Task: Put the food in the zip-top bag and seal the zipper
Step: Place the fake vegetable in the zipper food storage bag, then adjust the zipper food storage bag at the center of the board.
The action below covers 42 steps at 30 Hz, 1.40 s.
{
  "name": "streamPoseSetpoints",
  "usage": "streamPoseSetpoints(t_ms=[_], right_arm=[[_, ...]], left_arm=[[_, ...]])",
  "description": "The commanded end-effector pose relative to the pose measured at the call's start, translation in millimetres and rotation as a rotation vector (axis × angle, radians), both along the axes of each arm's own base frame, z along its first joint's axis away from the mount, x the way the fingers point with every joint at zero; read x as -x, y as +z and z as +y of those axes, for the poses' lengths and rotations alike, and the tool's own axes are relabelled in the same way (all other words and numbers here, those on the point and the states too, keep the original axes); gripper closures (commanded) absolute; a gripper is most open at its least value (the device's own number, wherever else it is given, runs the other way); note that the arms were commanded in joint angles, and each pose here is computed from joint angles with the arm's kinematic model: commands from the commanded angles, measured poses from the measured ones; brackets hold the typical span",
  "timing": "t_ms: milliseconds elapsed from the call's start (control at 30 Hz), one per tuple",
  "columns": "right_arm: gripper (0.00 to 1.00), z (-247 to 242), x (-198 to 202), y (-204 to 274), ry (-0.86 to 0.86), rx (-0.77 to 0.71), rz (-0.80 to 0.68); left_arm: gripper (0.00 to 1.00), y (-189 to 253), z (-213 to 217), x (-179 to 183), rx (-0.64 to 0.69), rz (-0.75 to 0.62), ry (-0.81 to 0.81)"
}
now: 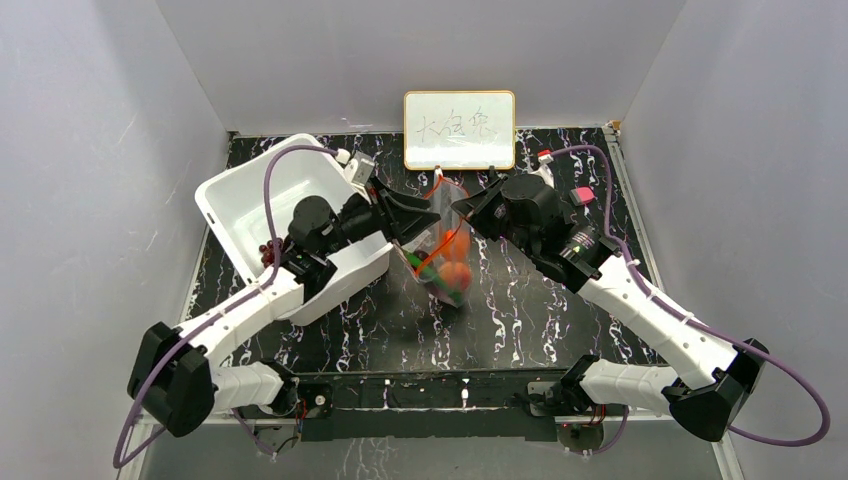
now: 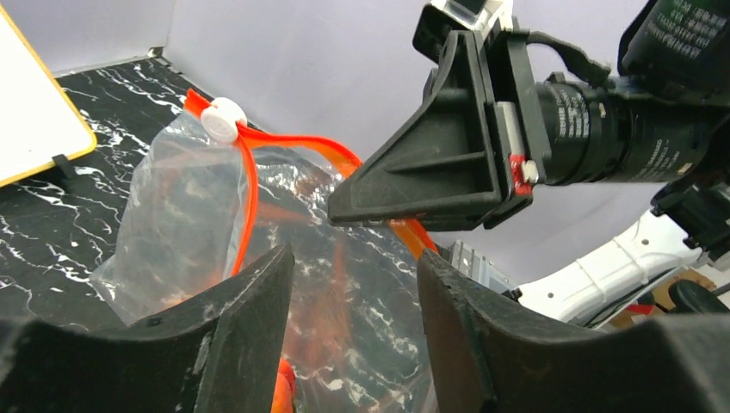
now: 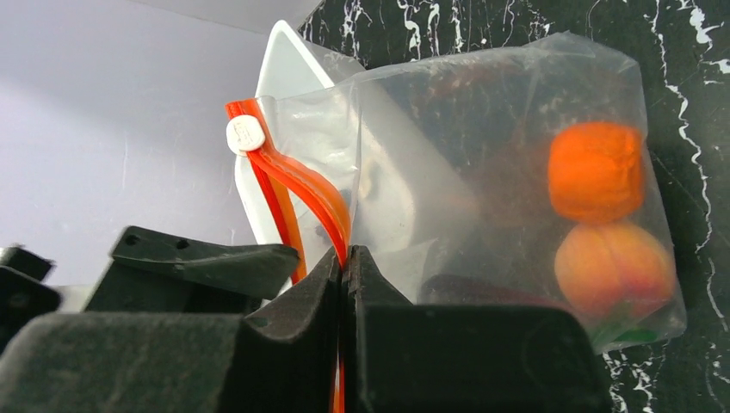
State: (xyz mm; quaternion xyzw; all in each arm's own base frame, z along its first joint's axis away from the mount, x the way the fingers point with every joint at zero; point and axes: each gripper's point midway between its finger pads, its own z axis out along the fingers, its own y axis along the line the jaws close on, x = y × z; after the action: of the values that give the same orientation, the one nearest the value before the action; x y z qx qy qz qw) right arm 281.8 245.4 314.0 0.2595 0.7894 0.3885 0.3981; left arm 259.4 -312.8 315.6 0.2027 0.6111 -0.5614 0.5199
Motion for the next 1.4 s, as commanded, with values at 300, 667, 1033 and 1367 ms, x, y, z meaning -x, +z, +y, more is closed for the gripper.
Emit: streamPoseSetpoints(t_ms=[300,667,1033,1367], right_arm=[[1.0,-7,10,24,0.099,0.085,-0.166],[1.0,3,14,11,0.159,0.09,-0.144],[1.0,-2,12,2,0.135,0.116,-0.129],[1.0,-29,-1,-22,0.015,0.284,-0.065]], left_arm=[[0.35,4,46,3,-0.357,-0.002,0.178],[0.34,-32,38,11,-0.401,0.074,0.102],[0.95,-49,34,12,-0.45,0.103,0.056],[1.0,34,6,31,-0.118,0.155,-0.085]])
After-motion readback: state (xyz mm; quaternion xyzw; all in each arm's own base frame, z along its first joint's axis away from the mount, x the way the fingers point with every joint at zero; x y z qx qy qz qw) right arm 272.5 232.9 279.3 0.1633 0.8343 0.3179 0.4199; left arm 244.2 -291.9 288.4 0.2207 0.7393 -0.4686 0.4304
